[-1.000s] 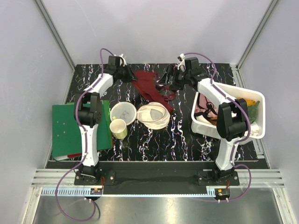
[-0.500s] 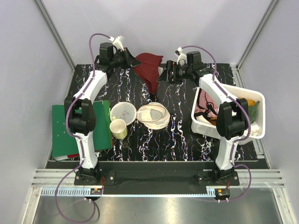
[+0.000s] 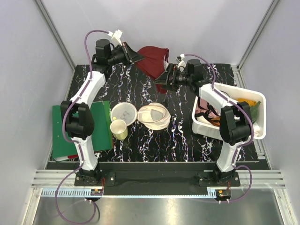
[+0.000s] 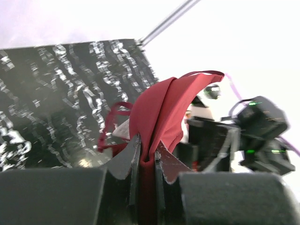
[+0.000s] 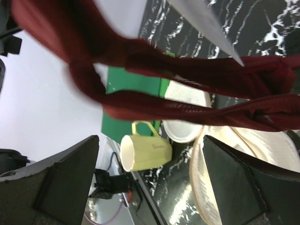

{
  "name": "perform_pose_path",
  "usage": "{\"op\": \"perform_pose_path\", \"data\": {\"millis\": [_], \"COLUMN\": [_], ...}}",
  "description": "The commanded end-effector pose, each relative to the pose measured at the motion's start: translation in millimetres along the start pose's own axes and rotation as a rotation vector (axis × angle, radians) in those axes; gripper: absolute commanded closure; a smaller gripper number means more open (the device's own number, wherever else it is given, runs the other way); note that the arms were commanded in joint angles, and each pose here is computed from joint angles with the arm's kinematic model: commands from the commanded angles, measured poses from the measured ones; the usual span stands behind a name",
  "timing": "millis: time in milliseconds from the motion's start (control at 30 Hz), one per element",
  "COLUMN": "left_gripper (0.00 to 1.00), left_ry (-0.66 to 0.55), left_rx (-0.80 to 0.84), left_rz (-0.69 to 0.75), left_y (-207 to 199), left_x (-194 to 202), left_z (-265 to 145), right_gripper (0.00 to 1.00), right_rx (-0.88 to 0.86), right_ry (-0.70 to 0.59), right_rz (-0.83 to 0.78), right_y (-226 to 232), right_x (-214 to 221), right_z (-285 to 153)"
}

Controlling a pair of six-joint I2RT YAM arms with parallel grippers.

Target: Place the bra in the laundry bag and zip it closed

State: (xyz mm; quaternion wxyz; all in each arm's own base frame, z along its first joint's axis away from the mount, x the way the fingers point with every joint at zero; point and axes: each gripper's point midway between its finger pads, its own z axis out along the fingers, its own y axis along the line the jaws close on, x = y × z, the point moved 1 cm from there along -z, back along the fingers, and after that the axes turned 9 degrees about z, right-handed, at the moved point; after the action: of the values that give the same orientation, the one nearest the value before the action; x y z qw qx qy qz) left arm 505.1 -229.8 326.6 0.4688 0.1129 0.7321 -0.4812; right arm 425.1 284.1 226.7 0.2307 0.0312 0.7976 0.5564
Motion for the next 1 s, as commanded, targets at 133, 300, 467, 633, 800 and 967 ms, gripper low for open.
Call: {"op": "perform_pose_path", "data": {"millis": [133, 300, 467, 633, 800, 967], "left_gripper": [1.00, 1.00, 1.00, 1.00, 1.00, 1.00], "left_ry": [-0.038, -0.011, 0.001, 0.015, 0.037, 0.073], "left_rx": [0.135, 0.153, 0.190, 0.254, 0.273, 0.261], "left_rz": [0.041, 0.011, -0.033, -0.067, -0.130, -0.169], "left_y": [-56, -60, -68, -78, -77, -74], "left_x": [-18, -9, -1, 5, 19, 31], "left_z": [-15, -16, -20, -21, -23, -22], "right_gripper": [0.00, 0.00, 0.00, 0.00, 0.00, 0.05], "right_rx": [-0.224, -0.266, -0.266, -0.291, -0.326, -0.350], "right_ry": [-0.086, -0.121, -0.120, -0.133, -0.117, -0.099], "right_rz": [-0.055, -0.087, -0.107, -0.167, -0.243, -0.351], "right_y": [67, 77, 77, 82, 93, 100], "right_x": [-11, -16, -19, -20, -19, -15], "right_z": [-7, -10, -7, -9, -12, -16]}}
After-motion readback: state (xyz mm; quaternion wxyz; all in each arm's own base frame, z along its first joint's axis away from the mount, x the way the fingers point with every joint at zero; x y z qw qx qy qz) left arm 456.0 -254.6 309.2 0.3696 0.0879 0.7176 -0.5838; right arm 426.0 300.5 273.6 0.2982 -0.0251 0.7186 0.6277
